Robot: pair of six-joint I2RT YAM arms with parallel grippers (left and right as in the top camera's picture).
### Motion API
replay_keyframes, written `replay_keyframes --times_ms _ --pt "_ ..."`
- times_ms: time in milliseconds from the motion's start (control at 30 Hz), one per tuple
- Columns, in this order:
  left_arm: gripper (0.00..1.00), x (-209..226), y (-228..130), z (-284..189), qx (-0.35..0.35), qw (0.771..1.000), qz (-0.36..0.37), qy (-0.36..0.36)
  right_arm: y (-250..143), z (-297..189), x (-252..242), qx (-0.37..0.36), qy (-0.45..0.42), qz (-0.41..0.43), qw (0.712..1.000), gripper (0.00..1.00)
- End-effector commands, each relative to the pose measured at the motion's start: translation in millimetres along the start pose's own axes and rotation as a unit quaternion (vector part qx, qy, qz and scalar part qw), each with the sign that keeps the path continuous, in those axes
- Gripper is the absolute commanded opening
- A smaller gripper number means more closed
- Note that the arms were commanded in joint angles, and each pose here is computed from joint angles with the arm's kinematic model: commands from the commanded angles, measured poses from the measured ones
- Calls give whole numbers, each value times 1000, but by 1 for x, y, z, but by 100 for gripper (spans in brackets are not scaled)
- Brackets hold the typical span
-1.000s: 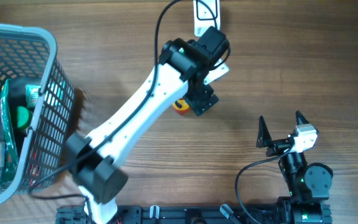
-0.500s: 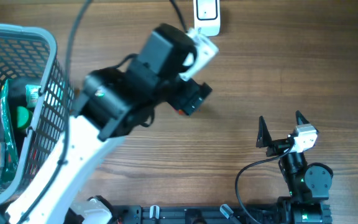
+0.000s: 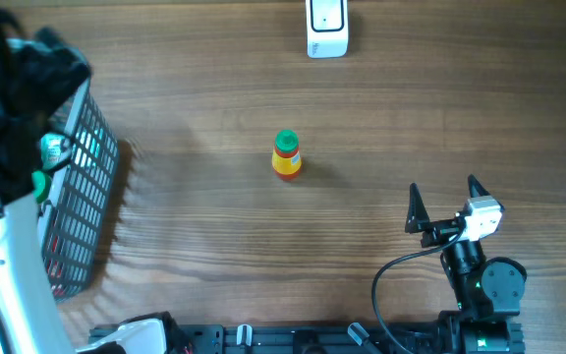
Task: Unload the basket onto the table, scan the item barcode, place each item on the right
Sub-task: 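Carry the sauce bottle forward and set it upright on the table, then return the left gripper to the basket and grasp the green snack bag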
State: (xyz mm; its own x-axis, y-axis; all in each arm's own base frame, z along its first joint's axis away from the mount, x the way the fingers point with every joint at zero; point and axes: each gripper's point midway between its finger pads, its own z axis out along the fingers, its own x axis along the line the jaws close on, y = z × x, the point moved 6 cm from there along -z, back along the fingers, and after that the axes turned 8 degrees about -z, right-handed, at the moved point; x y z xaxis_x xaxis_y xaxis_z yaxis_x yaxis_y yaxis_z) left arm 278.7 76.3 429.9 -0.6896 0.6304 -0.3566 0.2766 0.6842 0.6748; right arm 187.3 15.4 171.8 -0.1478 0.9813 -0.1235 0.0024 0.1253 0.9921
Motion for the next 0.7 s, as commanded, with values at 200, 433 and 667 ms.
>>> replay_keyframes --times_ms 200,433,667 --pt "100 141 -14 52 97 948 -139 270 1 0 -3 -2 -9 -7 1000 100" --pt "100 203 -63 108 100 903 -79 411 1 0 -2 -2 -8 -7 1000 100" --pt "100 211 -71 151 128 915 107 368 1 0 -1 -3 -5 -6 1000 100"
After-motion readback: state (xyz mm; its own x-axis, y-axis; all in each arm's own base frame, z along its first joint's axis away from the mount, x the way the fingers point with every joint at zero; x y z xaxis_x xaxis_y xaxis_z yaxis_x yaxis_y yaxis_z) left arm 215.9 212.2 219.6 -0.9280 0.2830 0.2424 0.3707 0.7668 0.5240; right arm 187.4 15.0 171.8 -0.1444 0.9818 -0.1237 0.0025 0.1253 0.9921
